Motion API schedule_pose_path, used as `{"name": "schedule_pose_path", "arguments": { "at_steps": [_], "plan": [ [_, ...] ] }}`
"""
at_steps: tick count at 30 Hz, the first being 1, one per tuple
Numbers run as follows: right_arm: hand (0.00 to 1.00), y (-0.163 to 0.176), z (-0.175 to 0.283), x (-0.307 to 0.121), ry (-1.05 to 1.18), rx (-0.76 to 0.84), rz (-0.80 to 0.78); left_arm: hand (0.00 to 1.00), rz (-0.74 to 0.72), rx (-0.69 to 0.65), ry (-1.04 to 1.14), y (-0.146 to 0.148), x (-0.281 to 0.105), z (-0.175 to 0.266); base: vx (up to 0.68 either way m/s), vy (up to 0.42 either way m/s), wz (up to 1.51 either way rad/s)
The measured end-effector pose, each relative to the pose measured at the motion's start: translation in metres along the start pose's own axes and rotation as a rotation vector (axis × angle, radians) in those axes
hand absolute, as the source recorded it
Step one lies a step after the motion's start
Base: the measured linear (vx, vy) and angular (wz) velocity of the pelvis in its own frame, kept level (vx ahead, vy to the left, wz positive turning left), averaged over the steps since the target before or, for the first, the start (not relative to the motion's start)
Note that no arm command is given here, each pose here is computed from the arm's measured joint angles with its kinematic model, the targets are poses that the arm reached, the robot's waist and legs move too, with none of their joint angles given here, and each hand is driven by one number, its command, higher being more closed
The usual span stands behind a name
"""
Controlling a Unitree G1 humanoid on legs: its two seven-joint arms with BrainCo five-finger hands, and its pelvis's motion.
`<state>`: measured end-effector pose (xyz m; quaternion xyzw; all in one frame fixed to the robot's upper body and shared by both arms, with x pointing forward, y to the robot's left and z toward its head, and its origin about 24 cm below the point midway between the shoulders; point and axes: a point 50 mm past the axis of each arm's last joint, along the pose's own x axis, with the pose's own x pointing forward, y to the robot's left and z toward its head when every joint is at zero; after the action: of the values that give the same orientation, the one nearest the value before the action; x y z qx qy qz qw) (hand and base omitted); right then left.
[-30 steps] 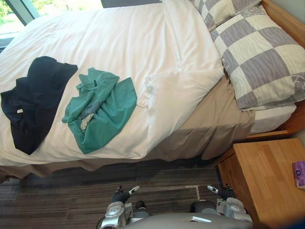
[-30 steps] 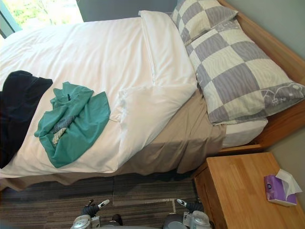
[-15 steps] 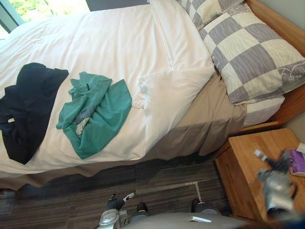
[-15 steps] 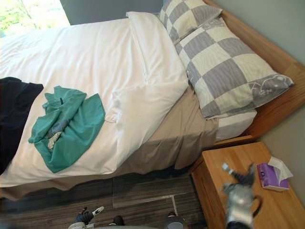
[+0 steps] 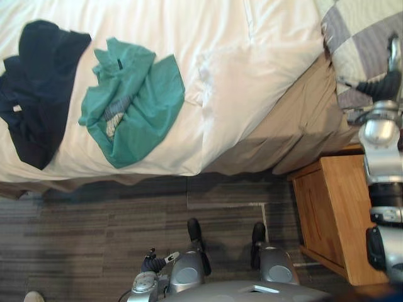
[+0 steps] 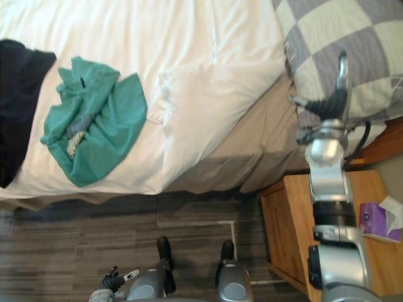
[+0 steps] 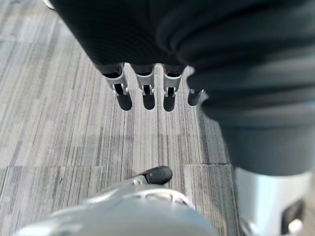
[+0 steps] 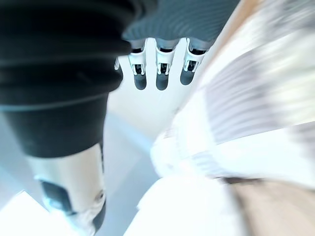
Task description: Tidy the bed and pick cloth on bed and put in laundry
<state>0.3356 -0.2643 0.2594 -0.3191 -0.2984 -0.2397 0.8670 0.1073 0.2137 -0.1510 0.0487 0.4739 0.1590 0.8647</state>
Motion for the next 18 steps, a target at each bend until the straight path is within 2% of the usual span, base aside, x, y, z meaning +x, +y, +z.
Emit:
{"name": "schedule_pose_path", "arguments": {
  "at_steps": [4,9,18],
  "plan": [
    [0.00,0.004,0.045,0.027,-0.164,-0.024,0.011,0.00,-0.003,0.016,-0.070,0.000,0.005,0.021,-0.04,0.031,0.15],
    [0.00,0.016,0.077,0.047,-0.254,-0.046,0.038,0.00,-0.013,0.014,-0.139,-0.004,0.008,0.043,-0.02,0.015,0.18],
    [0.00,0.008,0.105,0.076,-0.301,-0.107,0.022,0.00,-0.024,0.006,-0.230,-0.008,0.012,0.073,-0.01,-0.005,0.22]
  ]
}}
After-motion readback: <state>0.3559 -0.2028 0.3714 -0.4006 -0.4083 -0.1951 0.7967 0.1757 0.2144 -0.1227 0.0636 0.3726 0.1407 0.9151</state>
